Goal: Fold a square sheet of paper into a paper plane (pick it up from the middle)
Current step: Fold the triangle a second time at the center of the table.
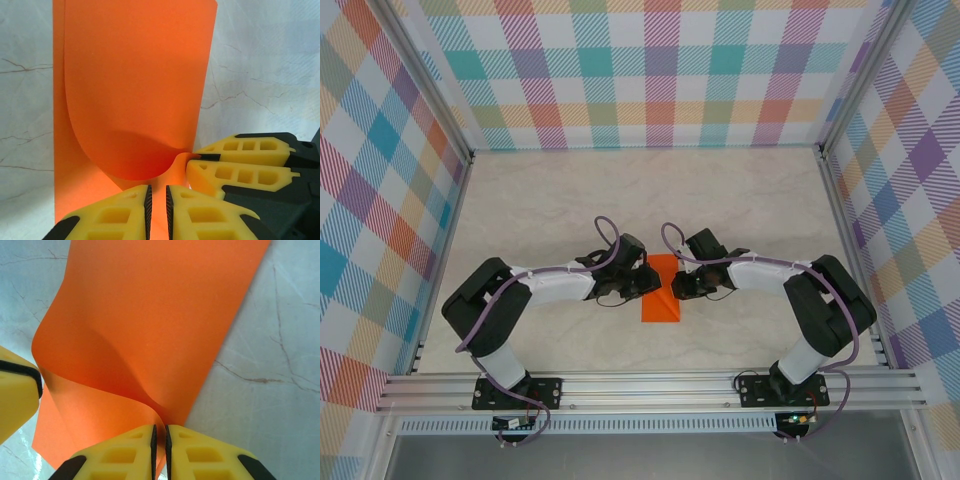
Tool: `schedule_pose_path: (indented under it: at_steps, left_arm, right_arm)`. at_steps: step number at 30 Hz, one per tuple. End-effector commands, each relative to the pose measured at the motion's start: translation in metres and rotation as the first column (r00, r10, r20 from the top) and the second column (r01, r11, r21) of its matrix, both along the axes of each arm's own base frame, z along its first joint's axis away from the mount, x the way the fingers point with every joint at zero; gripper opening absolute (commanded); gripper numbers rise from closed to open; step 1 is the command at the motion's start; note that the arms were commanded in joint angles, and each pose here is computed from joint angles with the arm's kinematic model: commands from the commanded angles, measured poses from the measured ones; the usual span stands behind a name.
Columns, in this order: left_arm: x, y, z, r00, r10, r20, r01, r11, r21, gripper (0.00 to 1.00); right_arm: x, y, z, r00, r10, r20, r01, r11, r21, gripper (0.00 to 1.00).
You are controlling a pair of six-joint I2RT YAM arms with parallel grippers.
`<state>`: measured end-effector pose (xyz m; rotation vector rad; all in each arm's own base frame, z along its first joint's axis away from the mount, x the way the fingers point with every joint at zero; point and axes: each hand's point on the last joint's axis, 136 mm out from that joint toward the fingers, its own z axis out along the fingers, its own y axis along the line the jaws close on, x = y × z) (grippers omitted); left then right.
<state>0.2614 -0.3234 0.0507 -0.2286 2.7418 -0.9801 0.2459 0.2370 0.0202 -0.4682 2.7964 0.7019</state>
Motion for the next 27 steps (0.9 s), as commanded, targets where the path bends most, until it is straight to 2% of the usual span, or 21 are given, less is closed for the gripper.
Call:
schedule_pose_path:
  at_steps: [1,10,22,27]
  left_arm:
    - [0.002,-0.013,0.006,1.0,-0.015,0.012,0.015,0.999,-0.03,0.18]
    - [0.001,-0.015,-0.001,1.0,-0.018,-0.003,0.018,0.999,-0.033,0.17]
    - [-0.006,0.003,0.032,0.998,0.0,0.064,0.001,1.0,-0.02,0.22]
    - [-0.014,-0.005,0.031,0.998,-0.029,0.058,0.031,0.999,-0.032,0.22]
  right_arm:
    - [-0.001,-0.005,-0.004,1.0,-0.02,-0.02,0.02,1.0,-0.014,0.15]
    - [-0.001,-0.005,-0.004,1.0,-0.02,-0.021,0.019,1.0,-0.017,0.15]
    - [0.001,-0.005,-0.003,1.0,-0.023,-0.012,0.023,1.0,-0.015,0.13]
    - [0.001,-0.004,-0.002,1.0,-0.018,-0.013,0.018,1.0,-0.01,0.13]
